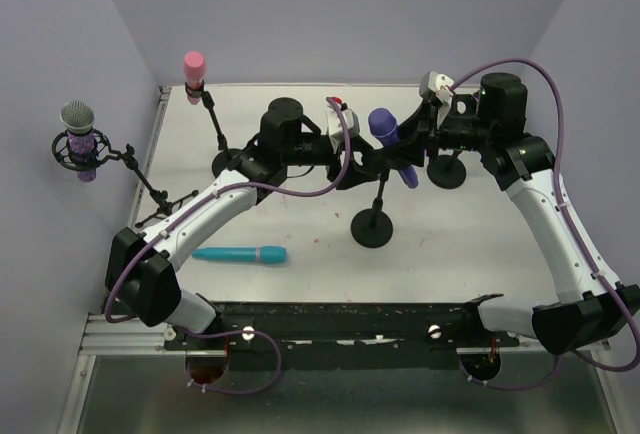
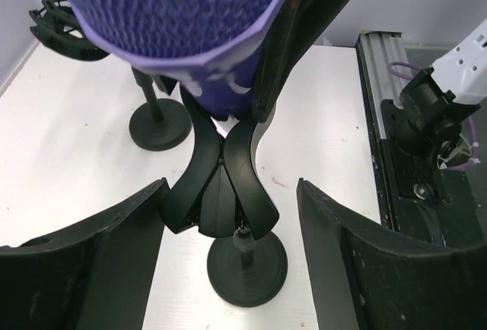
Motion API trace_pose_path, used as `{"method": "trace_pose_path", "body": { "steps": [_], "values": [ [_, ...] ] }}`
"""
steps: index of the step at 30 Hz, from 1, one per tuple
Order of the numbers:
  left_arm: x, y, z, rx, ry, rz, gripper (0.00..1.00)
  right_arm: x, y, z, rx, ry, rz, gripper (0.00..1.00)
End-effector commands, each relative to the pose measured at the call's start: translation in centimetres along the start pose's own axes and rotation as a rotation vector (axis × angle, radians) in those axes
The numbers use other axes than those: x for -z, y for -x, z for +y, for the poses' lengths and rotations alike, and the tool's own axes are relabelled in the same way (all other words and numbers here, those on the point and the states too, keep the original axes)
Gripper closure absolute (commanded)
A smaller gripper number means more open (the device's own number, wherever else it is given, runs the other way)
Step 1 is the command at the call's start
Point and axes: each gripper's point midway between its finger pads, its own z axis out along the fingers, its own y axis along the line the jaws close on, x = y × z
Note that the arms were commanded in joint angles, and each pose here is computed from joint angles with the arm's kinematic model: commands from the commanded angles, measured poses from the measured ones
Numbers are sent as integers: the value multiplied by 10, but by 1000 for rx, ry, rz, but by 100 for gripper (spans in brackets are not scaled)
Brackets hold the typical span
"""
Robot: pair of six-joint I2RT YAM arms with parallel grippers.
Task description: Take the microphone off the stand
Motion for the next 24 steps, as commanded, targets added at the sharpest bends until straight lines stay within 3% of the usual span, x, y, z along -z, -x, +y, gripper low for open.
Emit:
{"method": "trace_pose_path", "body": {
  "steps": [1,6,10,15,18,24],
  "values": [
    [-1,16,-19,-84,-126,-20,27,-2,1,-7,-13,-15,3,71],
    [-5,9,-11,-87,-102,-3,33,-1,1,-6,-13,-15,3,73],
    [-7,2,-3,-89,-65,10,26,-2,-1,-6,-18,-13,-1,74],
    [-10,0,0,-71,-59,12,26,-3,0,-7,-22,-14,-3,75],
    [-11,2,-1,-66,-68,4,40,-3,0,-8,-20,-18,-1,76],
    [-12,-3,-2,-50,-82,12,97,-3,16,-13,-32,-46,-45,86]
  ]
}}
